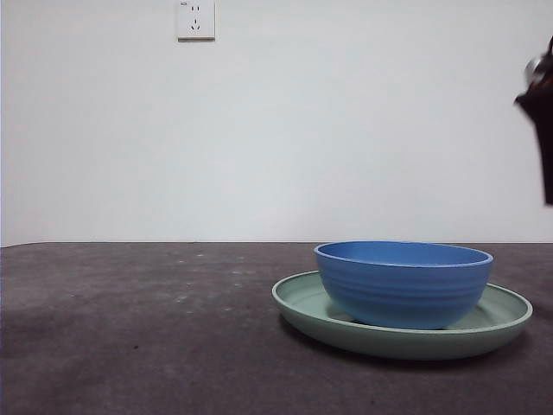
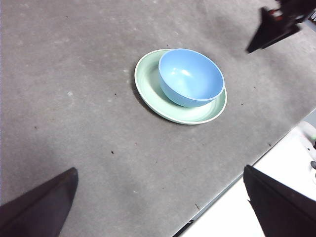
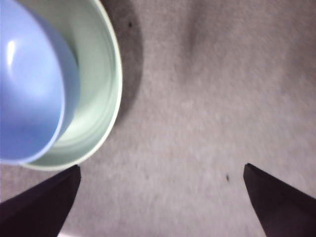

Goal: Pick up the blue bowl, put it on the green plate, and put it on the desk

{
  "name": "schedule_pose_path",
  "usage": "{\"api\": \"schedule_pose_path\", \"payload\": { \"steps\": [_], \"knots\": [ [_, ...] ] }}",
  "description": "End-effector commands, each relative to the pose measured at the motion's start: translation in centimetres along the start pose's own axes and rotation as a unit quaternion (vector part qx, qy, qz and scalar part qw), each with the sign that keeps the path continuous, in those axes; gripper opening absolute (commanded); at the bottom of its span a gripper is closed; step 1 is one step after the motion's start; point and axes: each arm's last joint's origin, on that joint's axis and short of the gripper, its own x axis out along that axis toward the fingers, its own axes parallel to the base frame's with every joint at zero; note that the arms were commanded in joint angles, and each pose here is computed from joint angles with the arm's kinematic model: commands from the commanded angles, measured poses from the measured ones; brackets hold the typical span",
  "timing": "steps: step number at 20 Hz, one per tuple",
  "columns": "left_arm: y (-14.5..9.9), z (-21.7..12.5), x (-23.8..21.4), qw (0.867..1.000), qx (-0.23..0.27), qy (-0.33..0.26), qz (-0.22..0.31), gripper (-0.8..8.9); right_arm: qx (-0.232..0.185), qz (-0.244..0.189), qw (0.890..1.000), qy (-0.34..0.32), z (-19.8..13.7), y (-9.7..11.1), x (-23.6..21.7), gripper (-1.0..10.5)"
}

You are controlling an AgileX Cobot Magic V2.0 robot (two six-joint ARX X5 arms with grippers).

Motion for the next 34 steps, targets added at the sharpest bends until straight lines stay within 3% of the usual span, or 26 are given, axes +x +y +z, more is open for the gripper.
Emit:
{"api": "schedule_pose_path", "payload": {
  "steps": [1,14,20,23,25,31,34],
  "knots": [
    [-0.1,0.3,-0.1,1.000,-0.001,-0.008,-0.007,5.62,-0.017,0.022,1.000,0.007,1.7,-0.1,1.8,5.7],
    [-0.1,0.3,-0.1,1.000,-0.001,-0.008,-0.007,5.62,-0.063,0.031,0.997,0.012,4.6,0.7,7.3,5.6],
    [-0.1,0.3,-0.1,1.000,-0.001,-0.008,-0.007,5.63,-0.084,0.031,0.996,0.018,5.1,1.7,9.0,4.3],
    [-0.1,0.3,-0.1,1.000,-0.001,-0.008,-0.007,5.63,-0.087,0.031,0.996,0.013,5.2,1.9,9.0,2.3],
    [-0.1,0.3,-0.1,1.000,-0.001,-0.008,-0.007,5.62,-0.087,0.031,0.996,0.014,5.1,1.9,9.0,1.5],
    [-0.1,0.3,-0.1,1.000,0.000,-0.011,-0.008,5.62,-0.087,0.033,0.996,0.013,5.2,1.9,9.1,1.5],
    [-0.2,0.6,-0.1,1.000,0.001,-0.023,-0.010,5.62,-0.085,0.059,0.995,0.014,5.2,2.0,9.0,1.5]
  ]
}}
